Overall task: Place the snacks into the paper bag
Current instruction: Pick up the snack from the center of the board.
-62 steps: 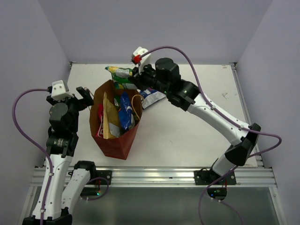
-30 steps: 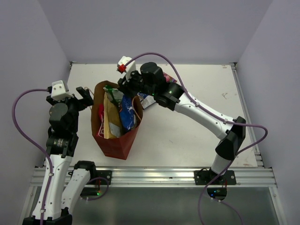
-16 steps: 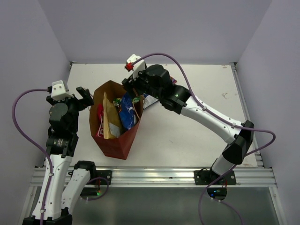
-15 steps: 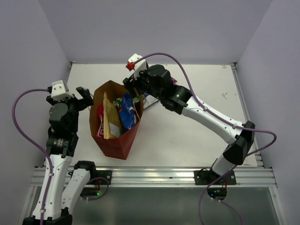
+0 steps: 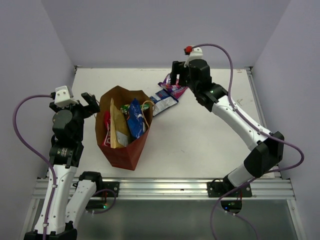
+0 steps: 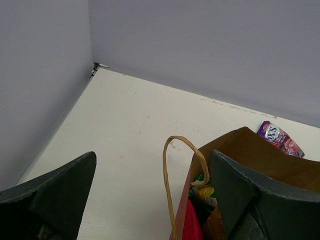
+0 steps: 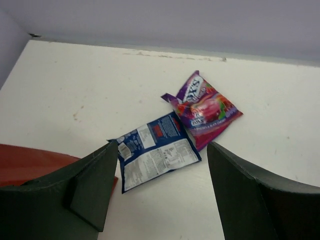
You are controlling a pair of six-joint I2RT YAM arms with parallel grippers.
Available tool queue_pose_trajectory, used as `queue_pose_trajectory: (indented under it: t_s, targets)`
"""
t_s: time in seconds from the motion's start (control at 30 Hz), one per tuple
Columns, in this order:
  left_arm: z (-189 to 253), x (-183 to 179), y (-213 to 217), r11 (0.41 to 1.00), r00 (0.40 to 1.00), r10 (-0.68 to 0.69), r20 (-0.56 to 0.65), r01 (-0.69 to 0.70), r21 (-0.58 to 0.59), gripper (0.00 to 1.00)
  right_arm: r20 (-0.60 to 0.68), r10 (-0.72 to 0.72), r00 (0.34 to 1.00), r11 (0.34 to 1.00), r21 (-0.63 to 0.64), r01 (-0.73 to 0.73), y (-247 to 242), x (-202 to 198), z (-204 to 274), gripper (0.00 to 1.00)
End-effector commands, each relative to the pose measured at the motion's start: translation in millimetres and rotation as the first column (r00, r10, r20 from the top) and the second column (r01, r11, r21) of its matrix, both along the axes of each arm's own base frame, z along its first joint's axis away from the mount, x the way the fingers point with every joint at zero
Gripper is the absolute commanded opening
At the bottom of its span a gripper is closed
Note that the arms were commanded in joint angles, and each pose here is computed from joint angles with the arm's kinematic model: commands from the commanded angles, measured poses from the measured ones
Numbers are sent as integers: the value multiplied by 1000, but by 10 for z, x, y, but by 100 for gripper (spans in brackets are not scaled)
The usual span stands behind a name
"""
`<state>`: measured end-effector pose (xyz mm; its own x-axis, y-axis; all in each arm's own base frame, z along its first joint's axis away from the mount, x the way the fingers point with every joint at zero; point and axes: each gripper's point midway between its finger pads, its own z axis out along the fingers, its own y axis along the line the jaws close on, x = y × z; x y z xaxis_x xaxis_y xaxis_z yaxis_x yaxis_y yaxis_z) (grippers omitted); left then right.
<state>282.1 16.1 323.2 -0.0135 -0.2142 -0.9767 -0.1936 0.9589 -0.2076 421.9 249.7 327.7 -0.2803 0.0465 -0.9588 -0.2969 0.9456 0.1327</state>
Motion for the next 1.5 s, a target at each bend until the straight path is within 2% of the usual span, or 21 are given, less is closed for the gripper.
queue_pose_trajectory:
  t_s: [0.0,0.2,0.33,0.6,0.7,1.23,1.47]
  targets:
    - [71,37,-32,1000,999,-16,32,16,11,97,-97,-82,992,978,183,99,-238,114,-110,76]
    - [66,46,-25,1000,999,-13,29,13,13,97,-249,-103,963,955,245,165,-440,451,-672,76]
    - [70,36,-21,1000,1000,-12,28,11,15,97,-364,-149,919,914,303,268,-605,661,-1084,76]
    - [56,59,-15,1000,1000,-16,24,16,16,97,-478,-192,857,830,387,401,-777,964,-1598,79]
    - [44,70,-9,1000,1000,-16,19,16,14,97,-527,-168,833,804,416,425,-757,1041,-1830,80]
    - [-7,121,2,1000,1000,-22,0,22,9,97,-609,-107,786,751,469,466,-581,1284,-2527,81]
    - [-20,137,-9,999,999,-31,-5,31,8,97,-607,-78,791,704,527,475,-503,1381,-2685,80]
